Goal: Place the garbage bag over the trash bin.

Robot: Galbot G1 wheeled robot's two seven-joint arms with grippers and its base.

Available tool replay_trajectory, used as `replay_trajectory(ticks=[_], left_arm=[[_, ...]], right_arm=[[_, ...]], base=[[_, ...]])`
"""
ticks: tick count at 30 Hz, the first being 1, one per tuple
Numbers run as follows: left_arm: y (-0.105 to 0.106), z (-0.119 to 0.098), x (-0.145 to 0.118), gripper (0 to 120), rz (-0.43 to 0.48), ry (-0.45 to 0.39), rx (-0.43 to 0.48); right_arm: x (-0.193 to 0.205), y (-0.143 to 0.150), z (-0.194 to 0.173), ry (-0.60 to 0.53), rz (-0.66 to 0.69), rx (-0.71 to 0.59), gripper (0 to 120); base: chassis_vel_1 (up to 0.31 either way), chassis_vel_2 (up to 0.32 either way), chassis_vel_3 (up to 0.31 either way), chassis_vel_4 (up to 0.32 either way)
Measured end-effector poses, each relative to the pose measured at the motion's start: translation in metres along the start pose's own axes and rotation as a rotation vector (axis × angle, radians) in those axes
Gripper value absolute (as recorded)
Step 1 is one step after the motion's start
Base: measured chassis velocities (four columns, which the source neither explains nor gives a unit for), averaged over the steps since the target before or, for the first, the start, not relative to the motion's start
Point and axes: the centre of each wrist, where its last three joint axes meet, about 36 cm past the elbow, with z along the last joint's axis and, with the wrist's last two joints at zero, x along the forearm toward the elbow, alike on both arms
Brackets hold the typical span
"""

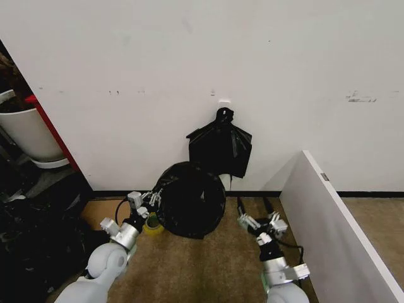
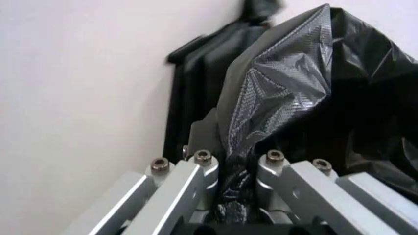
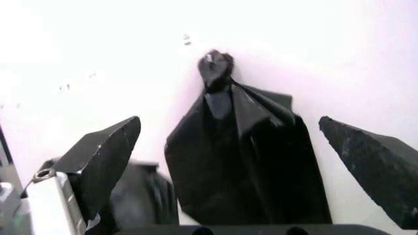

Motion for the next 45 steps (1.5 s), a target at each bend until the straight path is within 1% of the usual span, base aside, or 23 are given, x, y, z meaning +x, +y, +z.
replay_trajectory(ticks=[1,2,4,7,11,16,17,19,21,23,24,27,28,29,31,32,35,38,40,45], left_arm=[[0.000,0.003,0.003,4,0.017,-0.016,-0.025],[0.002,0.010,0.008,4,0.050,-0.054,-0.068],[0.004,0.020,0.015,4,0.094,-0.104,-0.133],[0.008,0.029,0.021,4,0.133,-0.152,-0.182],[0.010,0.031,0.024,4,0.142,-0.162,-0.191],[0.012,0.032,0.025,4,0.128,-0.147,-0.167],[0.011,0.030,0.025,4,0.102,-0.119,-0.137],[0.008,0.029,0.024,4,0.076,-0.091,-0.102],[0.000,0.021,0.018,4,0.003,-0.016,-0.010],[-0.011,0.012,0.008,4,-0.101,0.077,0.120],[-0.011,0.012,0.008,4,-0.101,0.077,0.120],[-0.020,0.008,-0.001,4,-0.238,0.171,0.279],[-0.021,0.008,-0.002,4,-0.249,0.179,0.292],[-0.024,0.007,-0.007,4,-0.291,0.226,0.346],[-0.031,0.008,-0.010,4,-0.329,0.281,0.412],[-0.031,0.008,-0.010,4,-0.329,0.281,0.412],[-0.046,0.006,-0.014,4,-0.357,0.327,0.505],[-0.056,0.005,-0.015,4,-0.366,0.378,0.548],[-0.059,0.006,-0.015,4,-0.369,0.393,0.554],[-0.067,0.014,-0.013,4,-0.401,0.465,0.564]], right_arm=[[-0.002,0.000,-0.003,-0.001,-0.014,0.018,100],[-0.005,-0.001,-0.007,-0.001,-0.041,0.054,100],[-0.009,-0.004,-0.010,0.012,-0.090,0.107,100],[-0.012,-0.009,-0.013,0.063,-0.154,0.133,100],[-0.015,-0.011,-0.014,0.092,-0.189,0.130,100],[-0.019,-0.009,-0.013,0.094,-0.197,0.123,100],[-0.021,-0.008,-0.013,0.086,-0.195,0.128,100],[-0.023,-0.009,-0.014,0.066,-0.197,0.152,100],[-0.028,-0.017,-0.018,0.001,-0.205,0.224,100],[-0.032,-0.024,-0.025,-0.065,-0.204,0.308,100],[-0.032,-0.024,-0.025,-0.065,-0.204,0.308,100],[-0.034,-0.026,-0.035,-0.128,-0.191,0.394,100],[-0.034,-0.025,-0.036,-0.133,-0.189,0.401,100],[-0.033,-0.024,-0.038,-0.154,-0.179,0.432,100],[-0.033,-0.022,-0.038,-0.172,-0.165,0.467,100],[-0.033,-0.022,-0.038,-0.172,-0.165,0.467,100],[-0.035,-0.021,-0.036,-0.194,-0.135,0.499,100],[-0.037,-0.017,-0.036,-0.201,-0.096,0.493,100],[-0.037,-0.015,-0.036,-0.200,-0.082,0.487,100],[-0.038,-0.005,-0.033,-0.191,-0.060,0.458,100]], base=[[0.000,0.000,0.000,0.000],[0.000,0.000,0.000,0.000],[0.000,0.000,0.000,0.000],[0.000,0.000,0.000,0.000],[0.000,0.000,0.000,0.000],[0.000,0.000,0.000,0.000],[0.000,0.000,0.000,0.000],[0.000,0.000,0.000,0.000],[0.000,0.000,0.000,0.000],[0.000,0.000,0.000,0.000],[0.000,0.000,0.000,0.000],[0.000,0.000,0.000,0.000],[0.000,0.000,0.000,0.000],[0.000,0.000,0.000,0.000],[0.000,0.000,0.000,0.000],[0.000,0.000,0.000,0.000],[0.000,0.000,0.000,0.000],[0.000,0.000,0.000,0.000],[0.000,0.000,0.000,0.000],[0.000,0.000,0.000,0.000]])
